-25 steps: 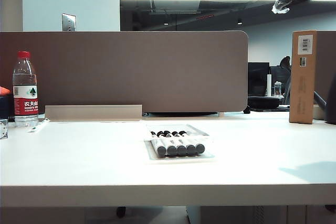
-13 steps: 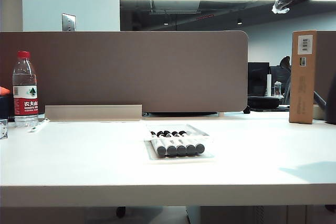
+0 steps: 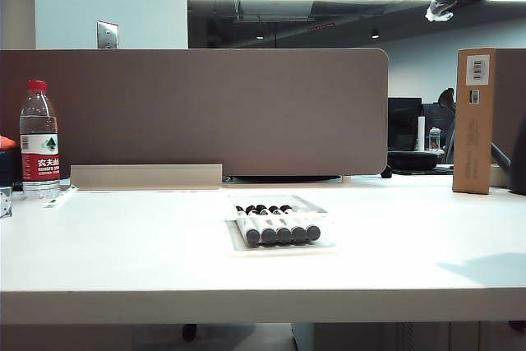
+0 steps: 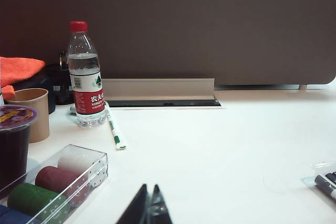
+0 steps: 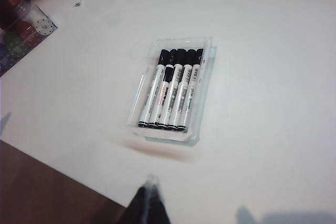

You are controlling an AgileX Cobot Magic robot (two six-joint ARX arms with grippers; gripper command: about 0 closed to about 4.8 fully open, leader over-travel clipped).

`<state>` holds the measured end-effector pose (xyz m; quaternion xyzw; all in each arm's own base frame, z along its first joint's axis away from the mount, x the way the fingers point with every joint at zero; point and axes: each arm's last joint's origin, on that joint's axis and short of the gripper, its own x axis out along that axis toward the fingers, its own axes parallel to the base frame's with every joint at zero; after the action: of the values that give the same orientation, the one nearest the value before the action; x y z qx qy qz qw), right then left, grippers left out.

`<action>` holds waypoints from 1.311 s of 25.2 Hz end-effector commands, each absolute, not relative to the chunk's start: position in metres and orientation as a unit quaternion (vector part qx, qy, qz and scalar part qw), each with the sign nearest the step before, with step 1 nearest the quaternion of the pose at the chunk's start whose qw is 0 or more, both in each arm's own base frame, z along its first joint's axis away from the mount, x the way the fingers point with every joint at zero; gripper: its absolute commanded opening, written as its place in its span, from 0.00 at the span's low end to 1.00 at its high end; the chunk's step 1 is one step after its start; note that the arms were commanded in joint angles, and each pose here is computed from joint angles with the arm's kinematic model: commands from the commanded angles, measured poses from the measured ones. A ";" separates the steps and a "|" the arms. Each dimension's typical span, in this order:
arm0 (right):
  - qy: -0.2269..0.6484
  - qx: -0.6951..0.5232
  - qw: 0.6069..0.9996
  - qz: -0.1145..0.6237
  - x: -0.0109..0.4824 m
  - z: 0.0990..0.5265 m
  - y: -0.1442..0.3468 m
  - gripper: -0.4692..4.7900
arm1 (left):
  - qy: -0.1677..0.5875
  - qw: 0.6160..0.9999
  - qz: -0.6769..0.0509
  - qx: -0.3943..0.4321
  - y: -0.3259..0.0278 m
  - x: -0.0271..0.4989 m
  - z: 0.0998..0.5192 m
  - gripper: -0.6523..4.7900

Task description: Pick up the markers scattered on the table and put them into the packaging box, making sure the markers fit the shape of the box's grooves.

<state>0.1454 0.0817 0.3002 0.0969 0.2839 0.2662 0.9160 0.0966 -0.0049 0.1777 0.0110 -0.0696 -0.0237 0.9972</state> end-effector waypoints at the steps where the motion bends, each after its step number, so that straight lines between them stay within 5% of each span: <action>1: 0.273 0.099 0.919 0.268 0.146 0.303 0.082 0.08 | -0.075 0.997 -0.024 0.011 -0.005 0.096 0.180 0.11; 9: 0.213 0.078 0.935 0.272 0.133 0.316 0.072 0.08 | -0.075 0.997 -0.024 0.011 -0.005 0.096 0.180 0.11; 17: 0.136 0.112 0.969 0.172 0.106 0.312 0.026 0.08 | -0.075 0.997 -0.026 0.011 -0.005 0.096 0.180 0.11; 26: 0.070 0.118 0.985 0.108 0.090 0.261 0.010 0.08 | -0.074 0.997 -0.026 0.012 -0.005 0.096 0.180 0.11; 33: -0.090 0.110 0.984 0.103 0.091 0.217 0.009 0.08 | -0.074 0.997 -0.026 0.012 -0.005 0.096 0.180 0.11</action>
<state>0.0919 0.0089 0.2135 0.1139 -0.0440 0.0996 0.9875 0.0966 -0.0049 0.1777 0.0111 -0.0694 -0.0244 0.9972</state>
